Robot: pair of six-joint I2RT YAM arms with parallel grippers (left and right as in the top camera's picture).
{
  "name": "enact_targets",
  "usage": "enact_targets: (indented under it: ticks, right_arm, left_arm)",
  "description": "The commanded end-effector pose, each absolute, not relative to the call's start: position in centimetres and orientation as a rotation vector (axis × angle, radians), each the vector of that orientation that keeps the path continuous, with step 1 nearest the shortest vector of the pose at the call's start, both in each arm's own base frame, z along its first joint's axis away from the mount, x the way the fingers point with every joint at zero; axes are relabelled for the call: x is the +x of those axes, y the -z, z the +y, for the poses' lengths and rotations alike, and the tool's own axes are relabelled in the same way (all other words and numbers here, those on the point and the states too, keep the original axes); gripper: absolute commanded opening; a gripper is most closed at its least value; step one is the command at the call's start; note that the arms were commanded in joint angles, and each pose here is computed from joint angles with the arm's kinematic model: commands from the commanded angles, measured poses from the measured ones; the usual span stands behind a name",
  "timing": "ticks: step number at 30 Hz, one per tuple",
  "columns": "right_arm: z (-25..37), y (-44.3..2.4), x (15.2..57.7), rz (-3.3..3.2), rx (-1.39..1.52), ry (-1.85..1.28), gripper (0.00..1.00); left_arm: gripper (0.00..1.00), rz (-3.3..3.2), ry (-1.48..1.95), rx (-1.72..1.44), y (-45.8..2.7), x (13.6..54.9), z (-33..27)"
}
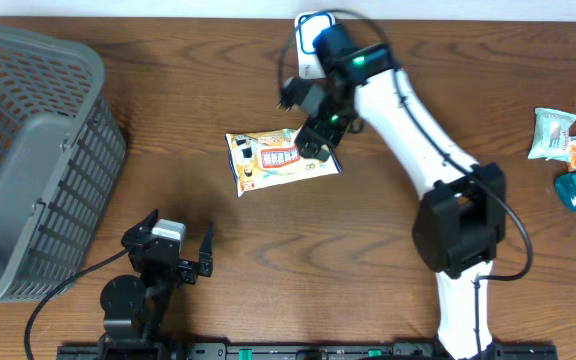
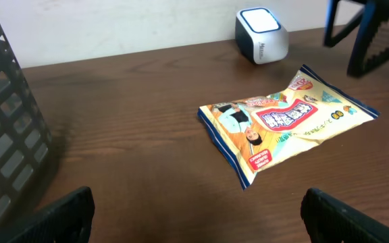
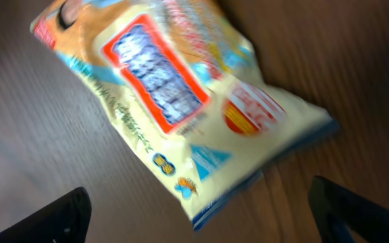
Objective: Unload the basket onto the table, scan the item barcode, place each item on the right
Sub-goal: 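Move the right gripper to the snack bag and grasp it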
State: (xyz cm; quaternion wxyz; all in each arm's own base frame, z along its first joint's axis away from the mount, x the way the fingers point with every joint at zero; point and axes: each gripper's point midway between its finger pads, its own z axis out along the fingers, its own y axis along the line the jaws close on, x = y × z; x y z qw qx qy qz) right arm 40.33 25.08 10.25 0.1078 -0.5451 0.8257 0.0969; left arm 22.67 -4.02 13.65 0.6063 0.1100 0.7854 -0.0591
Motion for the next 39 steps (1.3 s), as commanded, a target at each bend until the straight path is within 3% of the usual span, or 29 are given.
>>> enact_targets:
  ticks: [1,8,19,25,27,32,39]
  right_arm:
    - [26.8,-10.0,39.2,2.182,-1.935,-0.175,0.99]
    - [29.3,-9.5,38.0,2.015,-2.061,-0.287,0.99]
    - [29.2,-1.4,37.9,2.123,-2.154,-0.297,0.96]
    - [27.2,1.9,39.7,2.226,-2.15,-0.027,0.73]
    - [26.7,1.7,39.8,2.283,-2.103,-0.008,0.39]
    - [27.1,-0.8,39.3,2.407,-1.929,-0.029,0.01]
    - [30.6,-11.9,32.0,2.449,-1.671,-0.882,0.01]
  left_arm:
    - [0.98,1.845,0.138,0.273,-12.5,22.5,-4.1]
    - [0.98,1.845,0.138,0.273,-12.5,22.5,-4.1]
    - [0.98,1.845,0.138,0.273,-12.5,22.5,-4.1]
    - [0.98,1.845,0.138,0.273,-12.5,22.5,-4.1]
    - [0.98,1.845,0.138,0.273,-12.5,22.5,-4.1]
    - [0.98,1.845,0.138,0.273,-12.5,22.5,-4.1]
    - [0.98,1.845,0.138,0.273,-12.5,22.5,-4.1]
